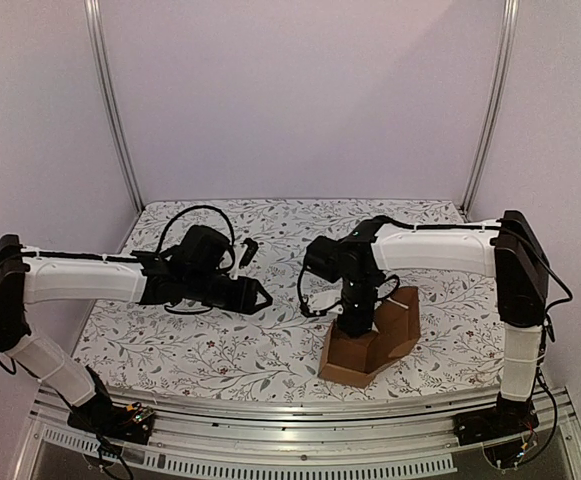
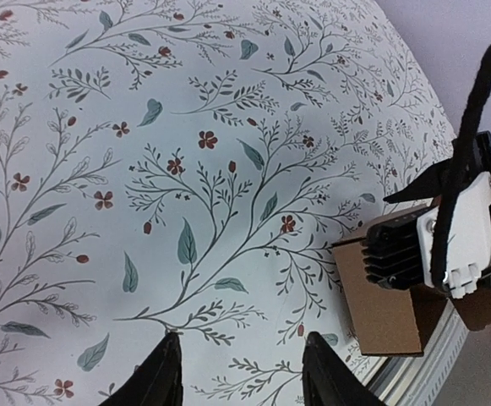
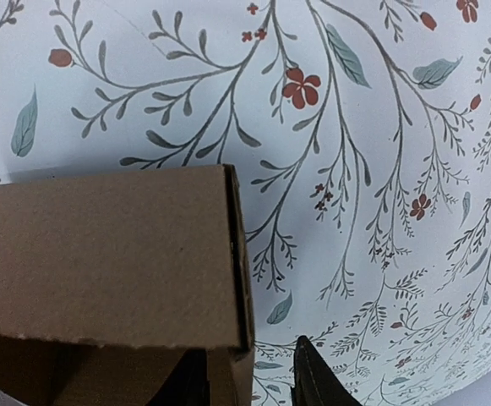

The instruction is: Fold the paper box

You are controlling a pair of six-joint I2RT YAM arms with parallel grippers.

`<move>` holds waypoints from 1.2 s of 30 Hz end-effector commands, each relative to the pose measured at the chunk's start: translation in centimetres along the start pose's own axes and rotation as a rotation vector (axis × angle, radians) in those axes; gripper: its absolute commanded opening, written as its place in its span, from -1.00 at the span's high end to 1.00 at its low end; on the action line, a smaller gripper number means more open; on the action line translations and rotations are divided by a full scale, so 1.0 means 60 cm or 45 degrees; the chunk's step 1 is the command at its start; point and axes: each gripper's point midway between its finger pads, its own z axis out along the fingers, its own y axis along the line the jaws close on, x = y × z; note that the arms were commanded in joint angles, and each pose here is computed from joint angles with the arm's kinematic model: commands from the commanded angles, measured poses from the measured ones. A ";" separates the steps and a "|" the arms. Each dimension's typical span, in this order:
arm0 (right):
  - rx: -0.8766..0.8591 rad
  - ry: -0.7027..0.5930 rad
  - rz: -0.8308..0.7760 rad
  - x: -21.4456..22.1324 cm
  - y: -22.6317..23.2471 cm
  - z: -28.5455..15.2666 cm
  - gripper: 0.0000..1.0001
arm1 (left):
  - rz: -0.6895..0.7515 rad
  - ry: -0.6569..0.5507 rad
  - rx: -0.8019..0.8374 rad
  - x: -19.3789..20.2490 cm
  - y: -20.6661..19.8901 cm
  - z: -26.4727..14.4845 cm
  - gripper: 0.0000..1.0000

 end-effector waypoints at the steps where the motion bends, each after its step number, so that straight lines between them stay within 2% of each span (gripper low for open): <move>1: 0.072 -0.145 0.036 -0.030 -0.019 -0.052 0.33 | 0.048 -0.011 0.040 -0.007 -0.028 0.006 0.03; 6: 0.088 -0.205 0.056 -0.041 -0.024 -0.073 0.31 | 0.065 -0.010 0.055 -0.005 -0.041 0.006 -0.01; 15: 0.198 -0.556 0.175 -0.052 -0.048 -0.206 0.23 | 0.139 0.036 0.135 0.005 -0.091 0.023 -0.16; 21: 0.396 -0.809 0.373 -0.007 -0.081 -0.317 0.13 | 0.198 0.081 0.182 0.001 -0.120 0.045 -0.20; 23: 0.410 -0.852 0.460 0.014 -0.087 -0.332 0.01 | 0.238 0.096 0.208 -0.002 -0.133 0.053 -0.20; 25: 0.439 -0.873 0.564 0.039 -0.095 -0.341 -0.19 | 0.291 0.126 0.228 -0.004 -0.143 0.065 -0.21; 28: 0.426 -0.876 0.640 0.067 -0.090 -0.333 -0.34 | 0.402 0.246 0.242 0.007 -0.157 0.086 -0.21; 36: 0.454 -0.824 0.784 0.131 -0.087 -0.297 -0.40 | 0.698 0.386 0.208 0.013 -0.173 0.127 -0.20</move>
